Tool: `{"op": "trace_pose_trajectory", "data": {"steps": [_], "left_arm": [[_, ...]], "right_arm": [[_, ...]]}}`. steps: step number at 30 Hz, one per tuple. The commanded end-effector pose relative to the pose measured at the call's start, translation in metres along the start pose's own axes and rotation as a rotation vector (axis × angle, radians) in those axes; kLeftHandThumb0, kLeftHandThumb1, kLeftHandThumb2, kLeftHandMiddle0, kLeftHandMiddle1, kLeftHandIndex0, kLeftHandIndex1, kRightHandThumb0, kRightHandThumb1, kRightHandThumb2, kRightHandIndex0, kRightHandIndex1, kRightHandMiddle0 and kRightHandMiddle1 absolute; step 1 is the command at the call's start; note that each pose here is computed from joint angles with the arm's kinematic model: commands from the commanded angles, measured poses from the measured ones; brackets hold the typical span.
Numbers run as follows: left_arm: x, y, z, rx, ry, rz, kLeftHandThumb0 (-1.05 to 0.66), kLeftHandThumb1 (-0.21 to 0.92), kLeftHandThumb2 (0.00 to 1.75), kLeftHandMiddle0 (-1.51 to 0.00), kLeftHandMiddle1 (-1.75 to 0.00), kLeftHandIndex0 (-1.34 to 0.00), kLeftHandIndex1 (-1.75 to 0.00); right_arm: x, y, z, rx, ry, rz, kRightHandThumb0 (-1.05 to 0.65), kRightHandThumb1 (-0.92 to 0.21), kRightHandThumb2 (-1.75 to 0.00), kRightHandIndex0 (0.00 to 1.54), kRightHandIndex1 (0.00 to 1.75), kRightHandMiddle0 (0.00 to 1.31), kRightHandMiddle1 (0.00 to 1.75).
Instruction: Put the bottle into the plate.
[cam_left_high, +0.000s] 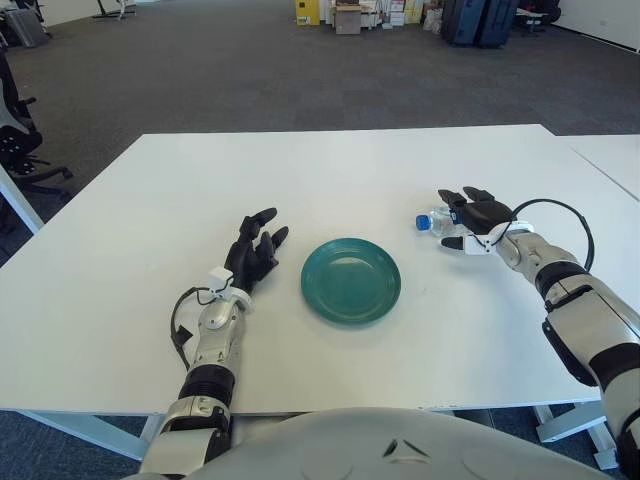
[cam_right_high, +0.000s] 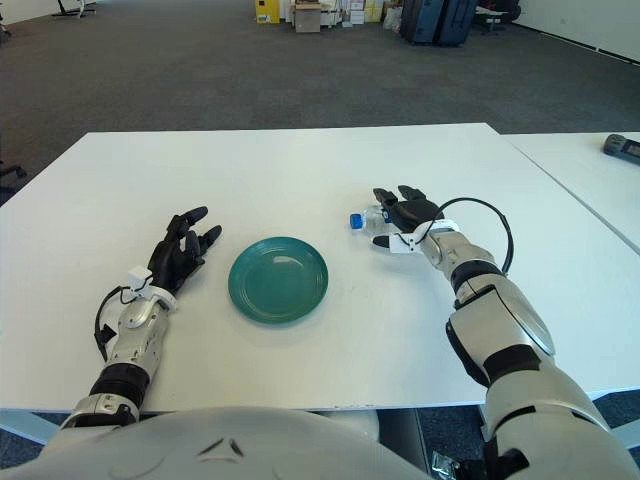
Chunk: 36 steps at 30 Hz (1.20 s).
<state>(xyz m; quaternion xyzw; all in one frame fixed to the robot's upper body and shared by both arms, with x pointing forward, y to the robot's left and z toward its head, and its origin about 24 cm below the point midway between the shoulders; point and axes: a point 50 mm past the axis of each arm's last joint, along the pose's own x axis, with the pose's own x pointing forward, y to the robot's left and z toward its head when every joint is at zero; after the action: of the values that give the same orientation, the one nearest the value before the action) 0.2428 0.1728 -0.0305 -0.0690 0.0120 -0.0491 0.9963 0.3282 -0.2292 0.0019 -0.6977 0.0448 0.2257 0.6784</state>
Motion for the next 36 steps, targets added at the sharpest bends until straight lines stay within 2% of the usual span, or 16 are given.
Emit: {"op": "trace_pose_trajectory", "data": {"steps": [1, 7, 9, 10, 11, 12, 14, 15, 17, 19, 21, 24, 30, 36], "left_arm": [[-0.002, 0.002, -0.002, -0.011, 0.008, 0.002, -0.82, 0.92, 0.94, -0.69, -0.06, -0.17, -1.05], [-0.003, 0.002, -0.001, -0.022, -0.005, 0.004, -0.82, 0.92, 0.95, -0.70, -0.07, -0.19, -1.07], [-0.004, 0.002, -0.001, -0.024, -0.007, 0.004, -0.83, 0.92, 0.95, -0.71, -0.08, -0.20, -1.08], [-0.004, 0.003, -0.001, -0.026, -0.008, 0.005, -0.83, 0.92, 0.95, -0.71, -0.08, -0.20, -1.08], [-0.004, 0.003, -0.001, -0.027, -0.009, 0.005, -0.84, 0.92, 0.95, -0.72, -0.08, -0.20, -1.08], [-0.004, 0.003, 0.000, -0.028, -0.010, 0.005, -0.84, 0.92, 0.95, -0.72, -0.08, -0.20, -1.08], [-0.004, 0.003, 0.000, -0.032, -0.011, 0.006, -0.84, 0.92, 0.95, -0.73, -0.09, -0.19, -1.08], [-0.004, 0.003, 0.000, -0.037, -0.013, 0.008, -0.85, 0.92, 0.95, -0.73, -0.09, -0.19, -1.08], [-0.004, 0.003, 0.000, -0.047, -0.016, 0.013, -0.84, 0.92, 0.95, -0.73, -0.09, -0.19, -1.08], [-0.004, 0.003, 0.001, -0.055, -0.019, 0.018, -0.83, 0.92, 0.95, -0.73, -0.09, -0.19, -1.08], [-0.004, 0.003, 0.001, -0.062, -0.024, 0.021, -0.83, 0.92, 0.95, -0.73, -0.10, -0.20, -1.09], [-0.004, 0.003, 0.002, -0.070, -0.031, 0.023, -0.83, 0.92, 0.94, -0.72, -0.10, -0.19, -1.08], [-0.005, 0.004, 0.004, -0.086, -0.045, 0.027, -0.83, 0.92, 0.93, -0.73, -0.11, -0.20, -1.08], [-0.005, 0.003, 0.005, -0.134, -0.064, 0.041, -0.85, 0.92, 0.93, -0.74, -0.12, -0.23, -1.11]], "right_arm": [[-0.006, 0.026, 0.004, -0.036, -0.013, 0.125, -0.97, -0.92, -0.56, 0.19, 0.02, 0.00, 0.36], [-0.007, 0.025, 0.001, -0.078, -0.020, 0.154, -0.89, -0.92, -0.34, 0.35, 0.07, 0.00, 0.54], [-0.007, 0.024, 0.001, -0.083, -0.024, 0.155, -0.83, -0.92, -0.22, 0.33, 0.37, 0.00, 0.72], [-0.006, 0.024, 0.001, -0.088, -0.027, 0.156, -0.82, -0.92, -0.21, 0.31, 0.44, 0.00, 0.75], [-0.006, 0.024, 0.002, -0.091, -0.029, 0.157, -0.77, -0.90, -0.17, 0.28, 0.70, 0.00, 0.91], [-0.006, 0.023, 0.002, -0.095, -0.030, 0.159, -0.73, -0.88, -0.16, 0.26, 0.89, 0.00, 1.02], [-0.006, 0.023, 0.002, -0.104, -0.032, 0.163, -0.67, -0.83, -0.17, 0.27, 1.14, 0.00, 1.18], [-0.005, 0.022, 0.002, -0.107, -0.028, 0.166, -0.64, -0.79, -0.21, 0.31, 1.22, 0.00, 1.26], [-0.004, 0.021, 0.002, -0.100, -0.020, 0.168, -0.10, -0.59, -0.62, 0.51, 1.37, 0.00, 1.53], [-0.003, 0.020, 0.003, -0.088, -0.014, 0.166, 0.17, -0.47, -0.88, 0.59, 1.48, 0.00, 1.63], [-0.003, 0.020, 0.003, -0.084, -0.013, 0.159, 0.34, -0.37, -1.11, 0.62, 1.60, 0.07, 1.70], [-0.003, 0.019, 0.003, -0.080, -0.013, 0.145, 0.43, -0.32, -1.26, 0.62, 1.70, 0.21, 1.73], [-0.003, 0.018, 0.004, -0.100, -0.031, 0.113, 0.47, -0.28, -1.34, 0.63, 1.74, 0.55, 1.74], [-0.003, 0.016, 0.005, -0.099, -0.056, 0.083, 0.48, -0.26, -1.38, 0.65, 1.75, 0.73, 1.75]]}}
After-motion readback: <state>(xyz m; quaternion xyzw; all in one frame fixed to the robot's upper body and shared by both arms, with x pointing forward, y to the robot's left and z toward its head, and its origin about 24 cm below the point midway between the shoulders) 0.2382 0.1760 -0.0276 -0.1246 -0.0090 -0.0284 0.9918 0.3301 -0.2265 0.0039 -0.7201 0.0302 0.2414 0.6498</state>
